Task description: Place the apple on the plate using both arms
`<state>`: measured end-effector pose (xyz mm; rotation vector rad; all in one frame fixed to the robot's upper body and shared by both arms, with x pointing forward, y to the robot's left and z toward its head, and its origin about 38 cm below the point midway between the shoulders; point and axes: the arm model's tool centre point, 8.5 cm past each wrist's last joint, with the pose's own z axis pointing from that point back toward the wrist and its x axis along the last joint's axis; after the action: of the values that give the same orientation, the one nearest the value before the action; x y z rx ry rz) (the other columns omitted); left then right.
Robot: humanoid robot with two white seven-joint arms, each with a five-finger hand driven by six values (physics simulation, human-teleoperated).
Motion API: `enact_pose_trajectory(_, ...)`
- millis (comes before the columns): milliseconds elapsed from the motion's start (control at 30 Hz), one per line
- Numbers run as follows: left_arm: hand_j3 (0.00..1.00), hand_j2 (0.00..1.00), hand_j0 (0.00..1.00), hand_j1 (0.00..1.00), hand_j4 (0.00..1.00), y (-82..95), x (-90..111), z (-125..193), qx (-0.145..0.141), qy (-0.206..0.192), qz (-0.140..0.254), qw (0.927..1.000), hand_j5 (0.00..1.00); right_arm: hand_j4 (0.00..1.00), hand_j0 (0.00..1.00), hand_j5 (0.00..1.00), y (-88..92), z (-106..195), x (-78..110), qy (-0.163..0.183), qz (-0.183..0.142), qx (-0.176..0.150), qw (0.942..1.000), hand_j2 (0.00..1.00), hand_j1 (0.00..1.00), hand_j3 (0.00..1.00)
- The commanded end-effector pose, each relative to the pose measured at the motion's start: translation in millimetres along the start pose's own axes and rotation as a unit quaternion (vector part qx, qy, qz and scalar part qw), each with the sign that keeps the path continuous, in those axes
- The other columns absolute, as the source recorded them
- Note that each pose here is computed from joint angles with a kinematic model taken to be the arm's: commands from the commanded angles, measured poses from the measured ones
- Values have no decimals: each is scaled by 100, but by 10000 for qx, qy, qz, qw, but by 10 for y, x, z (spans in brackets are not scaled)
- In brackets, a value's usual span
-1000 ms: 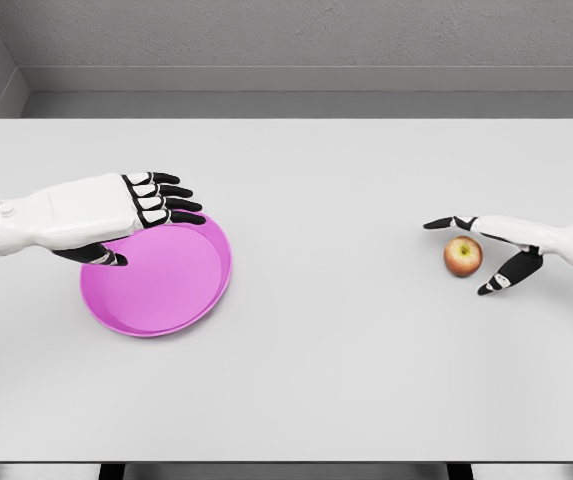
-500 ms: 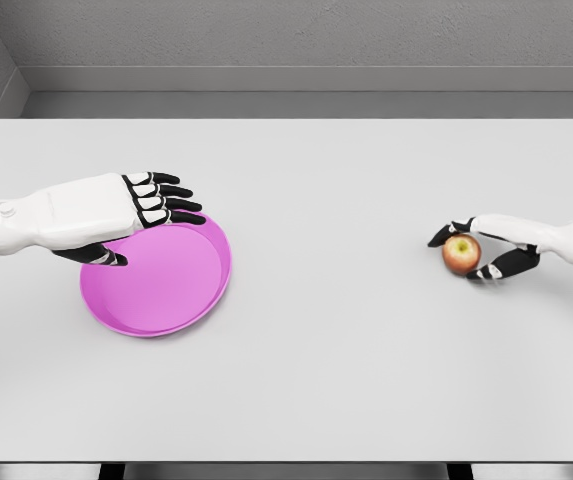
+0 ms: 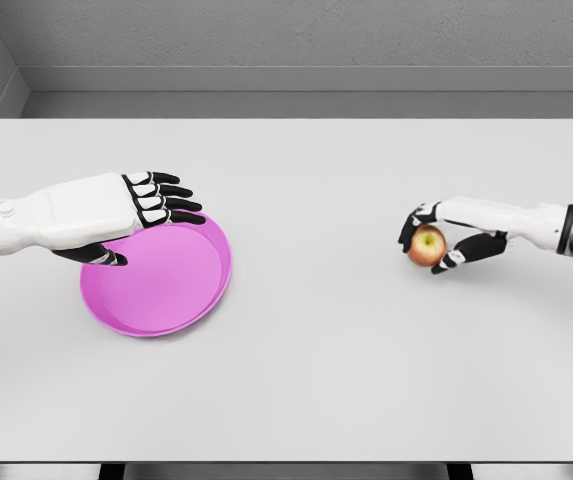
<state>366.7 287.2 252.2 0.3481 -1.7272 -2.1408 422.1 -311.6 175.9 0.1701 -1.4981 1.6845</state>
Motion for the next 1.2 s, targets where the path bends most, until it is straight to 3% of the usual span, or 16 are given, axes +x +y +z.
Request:
enact_pose_trajectory(0, 100, 100, 100, 100, 100, 10, 1, 2, 24, 0, 20, 10000, 100, 37, 37, 37, 31, -222, 278, -518, 83, 105, 9986, 37, 37, 37)
enact_pose_trajectory(100, 100, 100, 100, 100, 100, 10, 1, 2, 24, 0, 20, 10000, 100, 37, 37, 37, 28, -582, 478, -974, 155, 205, 9949, 37, 37, 37)
enact_pose_trajectory(233, 100, 100, 100, 100, 100, 8, -3, 4, 22, 7, 22, 10000, 100, 37, 37, 37, 26, -838, 609, -1279, 161, 204, 9914, 37, 37, 37)
enact_pose_trajectory(433, 100, 100, 100, 100, 100, 8, -3, 4, 22, 7, 22, 10000, 100, 39, 39, 39, 78, -884, 456, -1070, 67, 263, 9939, 39, 39, 39)
enact_pose_trajectory(500, 100, 100, 100, 100, 100, 8, -3, 4, 22, 7, 22, 10000, 100, 58, 58, 58, 73, -866, 405, -983, 61, 257, 9948, 58, 58, 58)
enact_pose_trajectory(533, 100, 100, 100, 100, 100, 8, -3, 4, 22, 7, 22, 10000, 100, 80, 80, 80, 79, -868, 396, -910, 189, 327, 9951, 80, 80, 80)
enact_pose_trajectory(567, 100, 100, 100, 100, 100, 8, -3, 4, 22, 7, 22, 10000, 100, 95, 95, 95, 87, -874, 391, -868, 270, 373, 9952, 95, 95, 95)
enact_pose_trajectory(600, 100, 100, 100, 100, 100, 8, -3, 4, 22, 7, 22, 10000, 100, 100, 100, 100, 89, -875, 390, -861, 281, 381, 9952, 100, 100, 100)
enact_pose_trajectory(800, 100, 100, 100, 100, 100, 10, 1, 2, 24, 0, 20, 10000, 100, 100, 100, 100, 47, -829, 345, -781, 270, 317, 9961, 100, 100, 100)
enact_pose_trajectory(900, 100, 100, 100, 100, 100, 1, 26, -70, 67, -82, 41, 9999, 100, 100, 100, 100, -383, -497, 209, -515, 274, -508, 9970, 100, 100, 100)
enact_pose_trajectory(933, 100, 100, 100, 100, 100, -25, 59, -187, -134, -211, 37, 9997, 100, 100, 100, 100, -508, -210, 93, -251, 259, -836, 9958, 100, 100, 100)
enact_pose_trajectory(1000, 100, 100, 100, 100, 100, 2, 144, -461, -404, -517, -48, 9978, 100, 100, 100, 100, -542, 110, -50, 20, 135, -1244, 9921, 100, 100, 100)
enact_pose_trajectory(1100, 100, 100, 100, 100, 100, 203, 311, -903, -424, -1045, -325, 9931, 100, 100, 100, 100, -408, 511, -221, 326, -102, -1815, 9828, 100, 100, 100)
enact_pose_trajectory(1167, 100, 100, 100, 100, 100, 174, 529, -1273, -789, -1475, -505, 9846, 100, 100, 100, 100, -439, 582, -219, 379, -52, -1889, 9812, 100, 100, 100)
